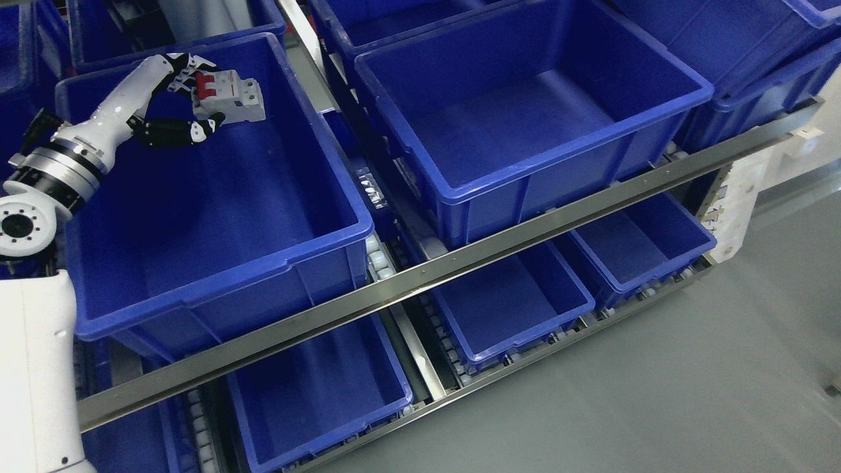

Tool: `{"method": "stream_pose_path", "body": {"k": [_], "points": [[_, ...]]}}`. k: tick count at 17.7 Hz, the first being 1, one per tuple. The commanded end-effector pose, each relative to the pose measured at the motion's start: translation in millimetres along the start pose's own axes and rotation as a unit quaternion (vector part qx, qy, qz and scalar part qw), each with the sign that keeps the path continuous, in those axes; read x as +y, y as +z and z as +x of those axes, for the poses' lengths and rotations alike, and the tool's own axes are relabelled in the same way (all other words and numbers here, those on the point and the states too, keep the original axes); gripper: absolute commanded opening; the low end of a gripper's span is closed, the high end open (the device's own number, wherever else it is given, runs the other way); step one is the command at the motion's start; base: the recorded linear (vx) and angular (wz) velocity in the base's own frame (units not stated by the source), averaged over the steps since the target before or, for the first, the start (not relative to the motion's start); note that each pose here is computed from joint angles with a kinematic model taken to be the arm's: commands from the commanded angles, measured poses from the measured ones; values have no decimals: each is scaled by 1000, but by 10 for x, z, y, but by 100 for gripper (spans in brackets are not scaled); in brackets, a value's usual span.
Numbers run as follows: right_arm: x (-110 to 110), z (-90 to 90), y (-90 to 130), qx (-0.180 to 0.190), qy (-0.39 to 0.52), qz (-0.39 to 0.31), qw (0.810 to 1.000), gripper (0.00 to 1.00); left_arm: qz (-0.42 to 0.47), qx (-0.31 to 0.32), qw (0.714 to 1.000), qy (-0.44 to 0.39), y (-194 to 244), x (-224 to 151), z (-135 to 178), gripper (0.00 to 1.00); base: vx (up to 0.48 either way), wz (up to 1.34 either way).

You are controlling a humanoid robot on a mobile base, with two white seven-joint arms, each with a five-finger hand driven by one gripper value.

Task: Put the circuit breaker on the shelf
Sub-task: 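Lower the left hand with the breaker into the upper blue bin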

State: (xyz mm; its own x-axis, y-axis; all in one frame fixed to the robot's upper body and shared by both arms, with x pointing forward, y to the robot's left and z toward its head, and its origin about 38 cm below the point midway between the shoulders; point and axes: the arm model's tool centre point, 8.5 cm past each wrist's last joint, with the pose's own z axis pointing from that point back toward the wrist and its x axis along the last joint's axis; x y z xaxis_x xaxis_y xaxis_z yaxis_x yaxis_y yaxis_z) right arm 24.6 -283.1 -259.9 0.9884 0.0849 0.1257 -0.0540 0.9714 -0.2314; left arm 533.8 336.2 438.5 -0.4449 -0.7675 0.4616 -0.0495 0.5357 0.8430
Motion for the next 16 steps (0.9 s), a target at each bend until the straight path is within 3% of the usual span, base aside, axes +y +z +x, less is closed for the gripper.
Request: {"method": "stream_pose_path", "body": {"k": [1, 6, 10, 16], "points": [[-97, -64, -9, 28, 15, -7, 999, 100, -115, 118, 986, 13, -323, -414, -627, 16, 21, 294], [-97, -64, -9, 28, 15, -7, 999, 100, -200, 133, 970, 37, -803, -1113, -366, 17, 21, 229], [-97, -64, -9, 28, 15, -7, 999, 100, -228, 178, 957, 13, -744, -1643, -528, 16, 12, 69], [-97, -64, -9, 28, 15, -7, 999, 100, -201, 188, 961, -2, -781, -1499, -539, 17, -7, -43]]}}
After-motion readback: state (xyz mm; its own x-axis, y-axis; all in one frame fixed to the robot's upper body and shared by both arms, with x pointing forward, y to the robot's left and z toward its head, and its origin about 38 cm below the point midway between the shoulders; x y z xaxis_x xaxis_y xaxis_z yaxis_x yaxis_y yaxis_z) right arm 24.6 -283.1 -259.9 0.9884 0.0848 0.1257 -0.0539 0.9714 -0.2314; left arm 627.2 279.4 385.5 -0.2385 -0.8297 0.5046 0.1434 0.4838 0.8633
